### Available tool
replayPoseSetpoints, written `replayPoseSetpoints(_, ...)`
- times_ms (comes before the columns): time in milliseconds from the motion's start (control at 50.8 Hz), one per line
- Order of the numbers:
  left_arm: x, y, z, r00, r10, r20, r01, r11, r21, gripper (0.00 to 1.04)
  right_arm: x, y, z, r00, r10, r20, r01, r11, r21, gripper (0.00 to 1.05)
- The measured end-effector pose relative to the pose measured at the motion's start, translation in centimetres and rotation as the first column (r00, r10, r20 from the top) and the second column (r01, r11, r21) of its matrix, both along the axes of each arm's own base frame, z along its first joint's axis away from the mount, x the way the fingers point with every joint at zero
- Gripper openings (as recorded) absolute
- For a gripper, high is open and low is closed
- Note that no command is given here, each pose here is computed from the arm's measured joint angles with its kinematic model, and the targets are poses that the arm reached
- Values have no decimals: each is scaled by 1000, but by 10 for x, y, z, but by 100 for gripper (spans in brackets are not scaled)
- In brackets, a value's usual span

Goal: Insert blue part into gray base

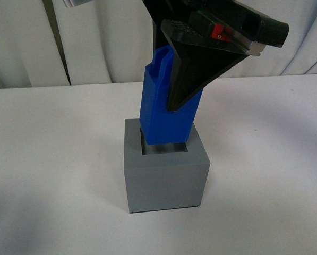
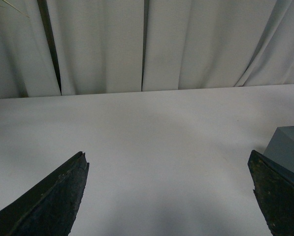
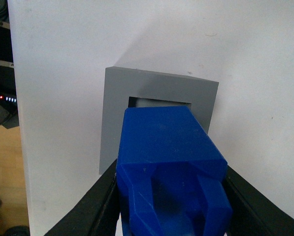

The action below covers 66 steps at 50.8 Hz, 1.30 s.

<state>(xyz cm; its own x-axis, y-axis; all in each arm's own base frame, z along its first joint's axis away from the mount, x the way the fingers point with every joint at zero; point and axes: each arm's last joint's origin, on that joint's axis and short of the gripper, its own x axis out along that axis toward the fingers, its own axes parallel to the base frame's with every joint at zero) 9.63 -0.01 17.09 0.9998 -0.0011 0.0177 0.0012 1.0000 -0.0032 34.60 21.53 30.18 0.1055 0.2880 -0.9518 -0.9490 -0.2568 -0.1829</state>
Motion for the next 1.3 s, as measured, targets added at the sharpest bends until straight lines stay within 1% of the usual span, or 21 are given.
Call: replayPoseSetpoints(1298, 0, 0, 0, 1000, 0, 0, 0, 1000, 0, 99, 1, 2, -17, 1000, -23, -11, 23, 1000, -19, 47)
